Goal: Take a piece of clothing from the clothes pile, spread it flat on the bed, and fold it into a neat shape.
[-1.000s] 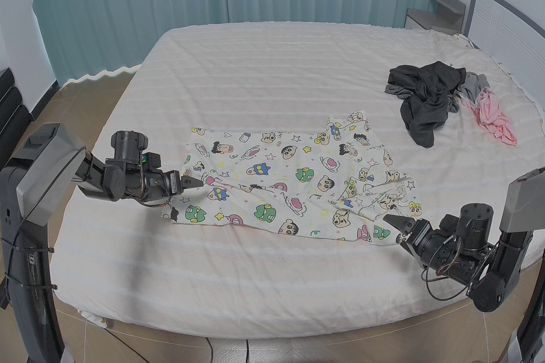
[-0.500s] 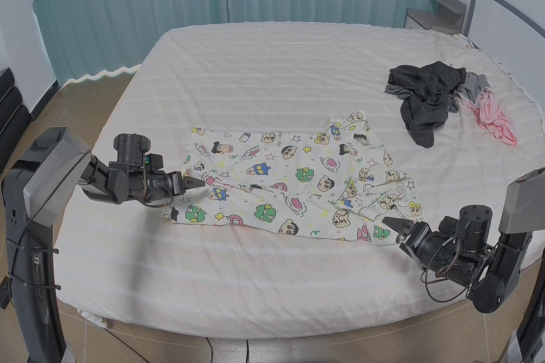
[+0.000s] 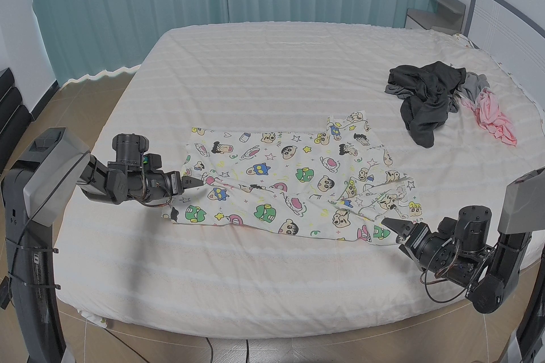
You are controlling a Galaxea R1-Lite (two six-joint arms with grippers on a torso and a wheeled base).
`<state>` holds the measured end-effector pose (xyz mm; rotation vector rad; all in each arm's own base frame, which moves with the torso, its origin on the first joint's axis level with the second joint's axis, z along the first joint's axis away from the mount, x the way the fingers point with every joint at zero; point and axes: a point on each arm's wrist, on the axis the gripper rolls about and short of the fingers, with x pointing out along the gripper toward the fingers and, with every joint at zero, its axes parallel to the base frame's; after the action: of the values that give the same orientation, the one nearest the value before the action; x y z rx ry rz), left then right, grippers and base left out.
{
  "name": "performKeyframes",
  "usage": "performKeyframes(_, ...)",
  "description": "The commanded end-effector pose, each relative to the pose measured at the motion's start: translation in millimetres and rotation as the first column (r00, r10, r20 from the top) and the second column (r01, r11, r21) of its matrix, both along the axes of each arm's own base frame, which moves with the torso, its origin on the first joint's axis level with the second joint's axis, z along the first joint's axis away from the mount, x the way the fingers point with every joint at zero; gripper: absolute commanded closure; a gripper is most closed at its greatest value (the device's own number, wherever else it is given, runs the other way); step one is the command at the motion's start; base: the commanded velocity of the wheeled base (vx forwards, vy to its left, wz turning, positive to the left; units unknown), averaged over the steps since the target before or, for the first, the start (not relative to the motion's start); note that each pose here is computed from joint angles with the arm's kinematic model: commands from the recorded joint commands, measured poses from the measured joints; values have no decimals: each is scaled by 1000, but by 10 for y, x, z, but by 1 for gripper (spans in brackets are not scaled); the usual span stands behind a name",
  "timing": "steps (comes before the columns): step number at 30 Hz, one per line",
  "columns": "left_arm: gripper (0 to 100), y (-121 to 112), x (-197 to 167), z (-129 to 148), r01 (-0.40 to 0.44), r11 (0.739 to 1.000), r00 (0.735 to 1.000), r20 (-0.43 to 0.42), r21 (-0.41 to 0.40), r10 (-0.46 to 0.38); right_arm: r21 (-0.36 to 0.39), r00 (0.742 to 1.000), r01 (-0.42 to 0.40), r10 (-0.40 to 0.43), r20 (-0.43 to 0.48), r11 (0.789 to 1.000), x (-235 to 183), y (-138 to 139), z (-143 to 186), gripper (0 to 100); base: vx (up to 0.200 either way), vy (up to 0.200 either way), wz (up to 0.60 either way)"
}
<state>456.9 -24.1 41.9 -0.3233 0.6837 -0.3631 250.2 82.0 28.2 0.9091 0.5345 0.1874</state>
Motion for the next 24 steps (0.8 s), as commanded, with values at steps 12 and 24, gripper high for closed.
performKeyframes(12, 0, 47, -1, -73, 26, 998, 1000, 11, 59, -27, 5, 1000, 0, 0, 9, 1000, 6, 2, 3, 0, 0, 0, 0)
performKeyframes(24, 100, 19, -23, -117, 33, 998, 999, -11, 54, -33, 0, 1000, 0, 0, -2, 1000, 9, 3, -30, 0, 0, 0, 0)
